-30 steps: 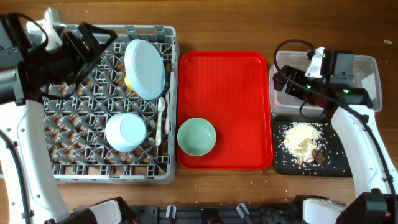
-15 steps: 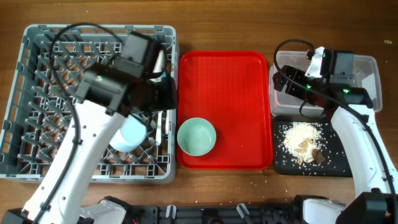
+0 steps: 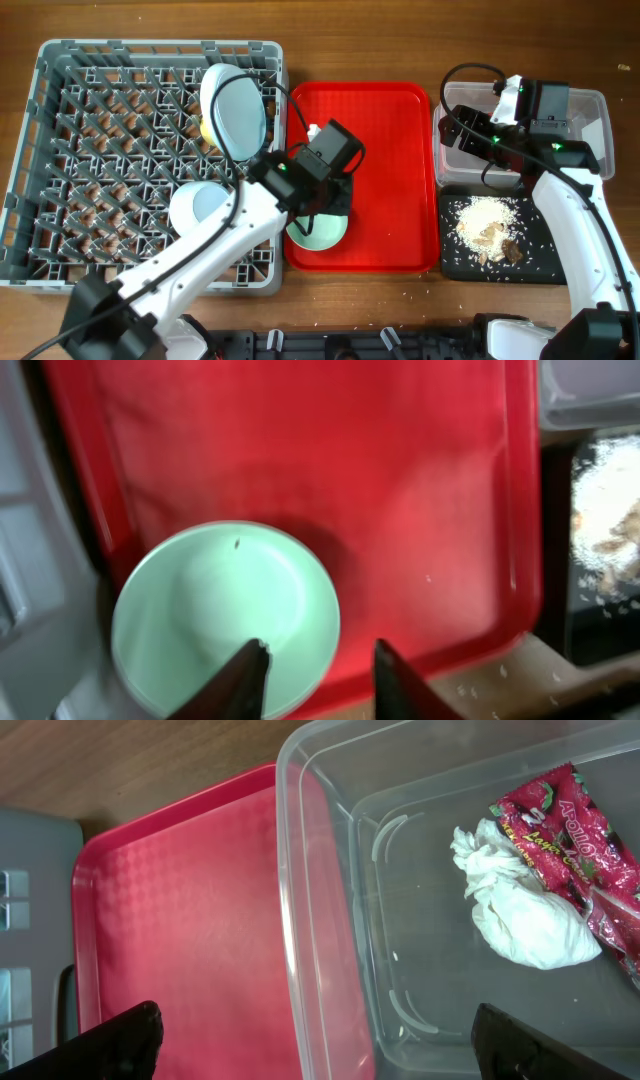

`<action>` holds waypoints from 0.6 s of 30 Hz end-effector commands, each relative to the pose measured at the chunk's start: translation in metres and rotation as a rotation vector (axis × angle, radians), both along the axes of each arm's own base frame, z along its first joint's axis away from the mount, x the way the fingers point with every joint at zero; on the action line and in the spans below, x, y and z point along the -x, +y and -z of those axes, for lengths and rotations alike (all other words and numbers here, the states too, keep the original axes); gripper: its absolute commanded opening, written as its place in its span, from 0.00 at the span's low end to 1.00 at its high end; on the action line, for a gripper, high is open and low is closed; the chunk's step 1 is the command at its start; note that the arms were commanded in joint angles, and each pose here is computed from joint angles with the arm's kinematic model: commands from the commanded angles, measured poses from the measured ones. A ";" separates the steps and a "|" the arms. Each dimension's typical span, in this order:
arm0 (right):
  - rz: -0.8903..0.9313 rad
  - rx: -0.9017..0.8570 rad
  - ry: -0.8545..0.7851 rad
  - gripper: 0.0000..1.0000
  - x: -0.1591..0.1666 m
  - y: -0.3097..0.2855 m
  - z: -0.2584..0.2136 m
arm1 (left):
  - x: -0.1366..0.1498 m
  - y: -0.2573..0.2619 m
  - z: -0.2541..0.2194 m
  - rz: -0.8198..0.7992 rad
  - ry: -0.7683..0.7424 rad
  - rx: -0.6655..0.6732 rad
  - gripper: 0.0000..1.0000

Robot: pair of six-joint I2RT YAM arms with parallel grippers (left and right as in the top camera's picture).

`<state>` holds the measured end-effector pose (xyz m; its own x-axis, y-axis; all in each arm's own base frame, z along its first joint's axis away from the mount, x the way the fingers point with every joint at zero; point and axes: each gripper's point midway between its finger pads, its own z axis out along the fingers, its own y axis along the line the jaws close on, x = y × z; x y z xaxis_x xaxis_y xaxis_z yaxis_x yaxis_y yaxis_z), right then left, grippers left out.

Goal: Sort waste into correct bins and load items into the dishwasher rack
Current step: 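Reach the left gripper to the green bowl and grasp it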

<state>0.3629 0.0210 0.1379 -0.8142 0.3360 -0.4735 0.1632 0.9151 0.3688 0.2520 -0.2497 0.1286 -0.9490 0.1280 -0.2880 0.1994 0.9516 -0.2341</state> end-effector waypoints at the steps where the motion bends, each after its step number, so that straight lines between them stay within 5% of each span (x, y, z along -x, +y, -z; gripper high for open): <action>1: -0.008 -0.005 -0.013 1.00 -0.005 0.001 -0.005 | 0.006 -0.003 0.030 0.017 0.030 -0.050 0.32; 4: -0.008 -0.005 -0.014 1.00 -0.005 0.001 -0.005 | 0.017 -0.017 0.044 0.064 0.057 -0.063 0.31; 7: -0.008 -0.005 -0.013 1.00 -0.005 0.001 -0.005 | 0.026 -0.028 0.063 0.103 0.069 -0.104 0.19; 11: -0.008 -0.005 -0.013 1.00 -0.005 0.001 -0.005 | 0.019 -0.018 0.085 0.027 0.026 -0.231 0.20; 18: -0.008 -0.005 -0.014 1.00 -0.005 0.001 -0.005 | 0.027 -0.018 0.107 0.038 0.090 -0.256 0.23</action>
